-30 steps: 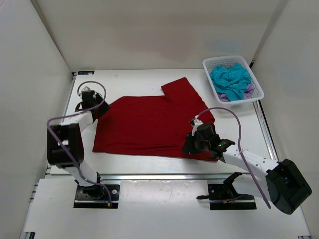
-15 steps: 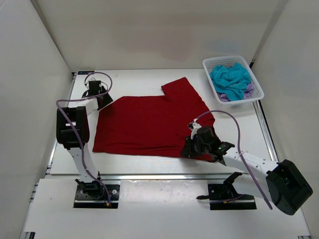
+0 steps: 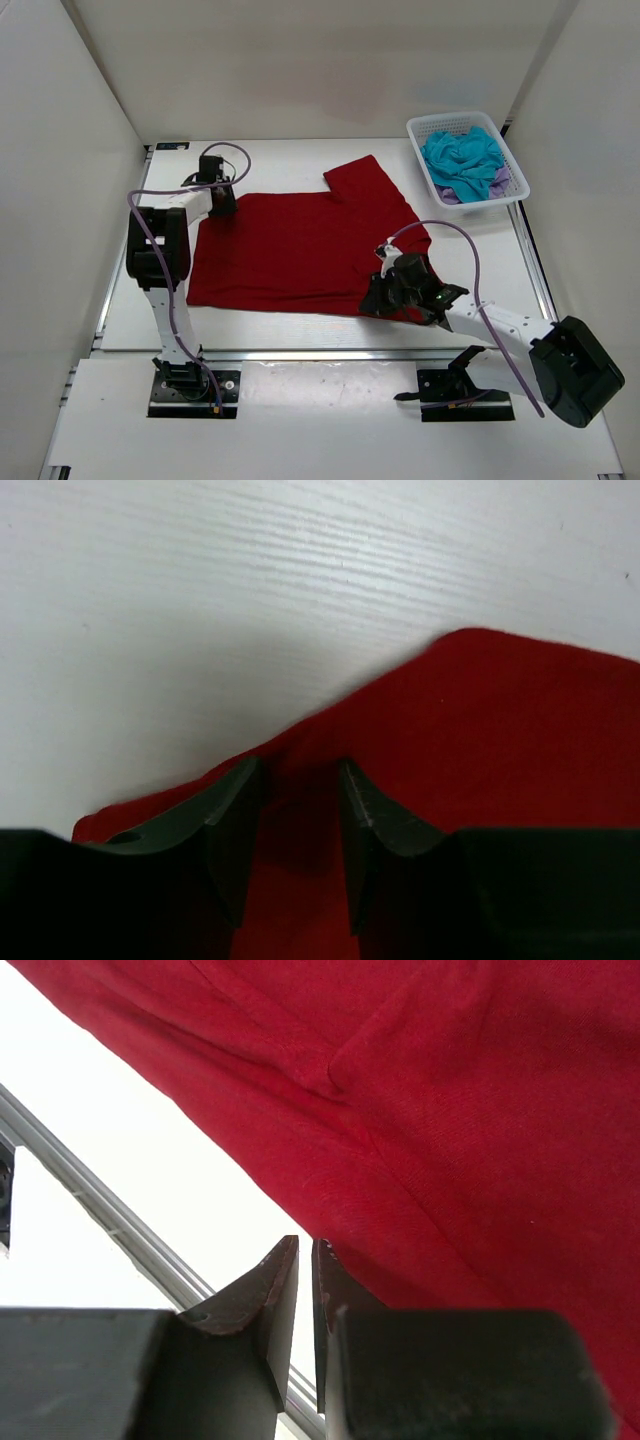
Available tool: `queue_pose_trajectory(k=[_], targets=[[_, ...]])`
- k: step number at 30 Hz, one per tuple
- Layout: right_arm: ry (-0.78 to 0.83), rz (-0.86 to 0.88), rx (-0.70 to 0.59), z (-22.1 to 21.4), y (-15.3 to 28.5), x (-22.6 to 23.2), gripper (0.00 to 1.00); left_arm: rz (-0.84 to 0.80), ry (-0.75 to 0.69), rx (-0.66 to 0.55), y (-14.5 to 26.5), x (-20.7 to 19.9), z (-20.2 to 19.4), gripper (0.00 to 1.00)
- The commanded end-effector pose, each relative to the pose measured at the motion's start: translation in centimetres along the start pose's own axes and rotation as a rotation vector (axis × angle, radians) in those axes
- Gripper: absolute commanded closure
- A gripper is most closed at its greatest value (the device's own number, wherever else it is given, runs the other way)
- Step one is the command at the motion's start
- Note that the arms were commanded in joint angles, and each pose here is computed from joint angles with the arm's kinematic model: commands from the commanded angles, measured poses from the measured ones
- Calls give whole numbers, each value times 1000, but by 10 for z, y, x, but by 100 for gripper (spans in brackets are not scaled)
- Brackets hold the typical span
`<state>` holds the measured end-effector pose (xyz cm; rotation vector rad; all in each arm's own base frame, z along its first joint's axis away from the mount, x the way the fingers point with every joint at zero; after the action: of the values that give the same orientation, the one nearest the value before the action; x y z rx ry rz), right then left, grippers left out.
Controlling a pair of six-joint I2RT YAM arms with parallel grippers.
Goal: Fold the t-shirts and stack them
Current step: Fold the flattened tshirt in 1/3 of the way
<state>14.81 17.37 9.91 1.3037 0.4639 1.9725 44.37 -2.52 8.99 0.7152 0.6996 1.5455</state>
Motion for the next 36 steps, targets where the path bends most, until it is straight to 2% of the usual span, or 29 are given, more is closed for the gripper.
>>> queue_pose_trajectory(k=[1, 3, 6, 7, 9, 10, 12, 16, 18, 19, 21, 22, 23, 24, 27, 30, 32, 34, 36], targets=[[39, 61, -80, 17, 6, 15, 90, -10, -63, 0, 15, -3, 12, 54], [41, 66, -93, 19, 9, 16, 89, -2, -59, 9, 16, -4, 12, 64], [37, 66, -114, 19, 14, 13, 90, 20, -58, -44, 28, -9, 17, 95], [31, 62, -120, 19, 15, 12, 89, 35, -61, -42, 30, -9, 12, 100], [30, 60, -122, 18, 16, 10, 89, 47, -60, -103, 51, -13, 17, 100], [33, 65, -123, 18, 15, 11, 89, 61, -49, -91, 51, -14, 7, 100], [33, 66, -128, 19, 15, 10, 88, 46, -28, -168, 78, -23, 8, 100], [35, 86, -124, 22, 11, 13, 89, 28, -68, -168, 110, -54, -25, 100], [42, 93, -125, 23, 10, 16, 89, -7, -48, -174, 127, -60, -39, 98], [43, 95, -123, 24, 9, 17, 89, -57, -33, -147, 129, -65, -54, 90], [57, 103, -120, 27, 8, 22, 89, -142, 0, -59, 129, -61, -86, 61], [55, 98, -119, 27, 7, 21, 88, -160, 13, -52, 130, -58, -94, 54], [64, 104, -120, 29, 8, 23, 89, -177, 19, -31, 130, -55, -107, 42], [63, 106, -116, 28, 6, 24, 89, -184, 18, -28, 133, -50, -116, 36], [64, 111, -124, 30, 6, 25, 88, -202, 90, -83, 146, -37, -117, 35], [72, 112, -112, 29, 4, 28, 88, -219, 164, -205, 166, -26, -90, 42], [73, 112, -102, 27, 2, 28, 88, -219, 193, -255, 172, -22, -74, 44], [82, 116, -102, 27, 1, 32, 89, -235, 176, -259, 170, -31, -60, 44], [84, 111, -103, 27, 1, 33, 89, -226, 152, -185, 148, -40, -63, 46]])
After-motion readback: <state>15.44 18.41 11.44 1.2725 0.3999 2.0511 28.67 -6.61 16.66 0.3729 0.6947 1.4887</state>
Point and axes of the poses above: each gripper's point midway between its finger pads, its own y axis back along the fingers, its own x axis along the line the jaws close on, z = x × y, the point moved 8 cm from there along y, back along the fingers, and after that the axes turned 12 degrees about -y, right-handed, at the moved point
